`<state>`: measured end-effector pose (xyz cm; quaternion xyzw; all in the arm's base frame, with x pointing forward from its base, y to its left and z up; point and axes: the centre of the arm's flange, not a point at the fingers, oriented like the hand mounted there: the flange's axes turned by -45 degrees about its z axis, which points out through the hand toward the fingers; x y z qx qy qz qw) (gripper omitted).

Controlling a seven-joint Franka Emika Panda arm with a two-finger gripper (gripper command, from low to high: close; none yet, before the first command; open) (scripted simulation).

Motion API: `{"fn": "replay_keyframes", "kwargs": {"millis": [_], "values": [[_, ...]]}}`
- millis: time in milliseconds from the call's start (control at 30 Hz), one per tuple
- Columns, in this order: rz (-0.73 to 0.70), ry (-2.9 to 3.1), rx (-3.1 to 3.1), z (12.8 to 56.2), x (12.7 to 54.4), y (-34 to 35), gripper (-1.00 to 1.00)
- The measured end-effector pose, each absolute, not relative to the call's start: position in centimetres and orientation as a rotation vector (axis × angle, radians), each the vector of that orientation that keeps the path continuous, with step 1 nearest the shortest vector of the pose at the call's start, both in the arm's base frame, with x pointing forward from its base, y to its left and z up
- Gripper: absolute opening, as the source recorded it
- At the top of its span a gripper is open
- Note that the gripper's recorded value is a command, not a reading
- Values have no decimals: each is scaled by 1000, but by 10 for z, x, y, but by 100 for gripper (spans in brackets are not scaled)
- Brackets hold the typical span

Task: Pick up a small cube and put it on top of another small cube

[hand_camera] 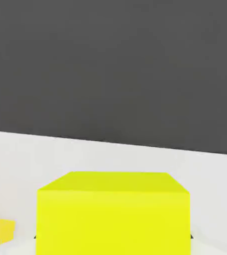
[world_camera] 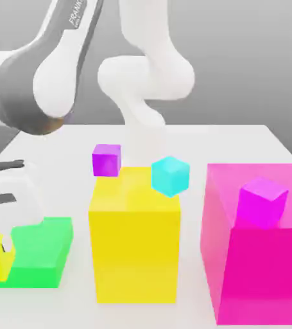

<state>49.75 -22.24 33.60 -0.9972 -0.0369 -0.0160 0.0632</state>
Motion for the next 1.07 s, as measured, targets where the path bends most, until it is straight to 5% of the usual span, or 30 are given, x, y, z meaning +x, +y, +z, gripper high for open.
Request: {"fn": "replay_keyframes", "kwargs": {"millis": [633,800,933,967,1067], "values": [[-5,94,-3057,459,358,-103,-100],[0,181,-3113,470,313,-80,-100],[-1,207,-3128,429,305,-76,-100],[-1,207,-3129,415,304,-76,100],[-1,207,-3129,415,304,-76,100]]}}
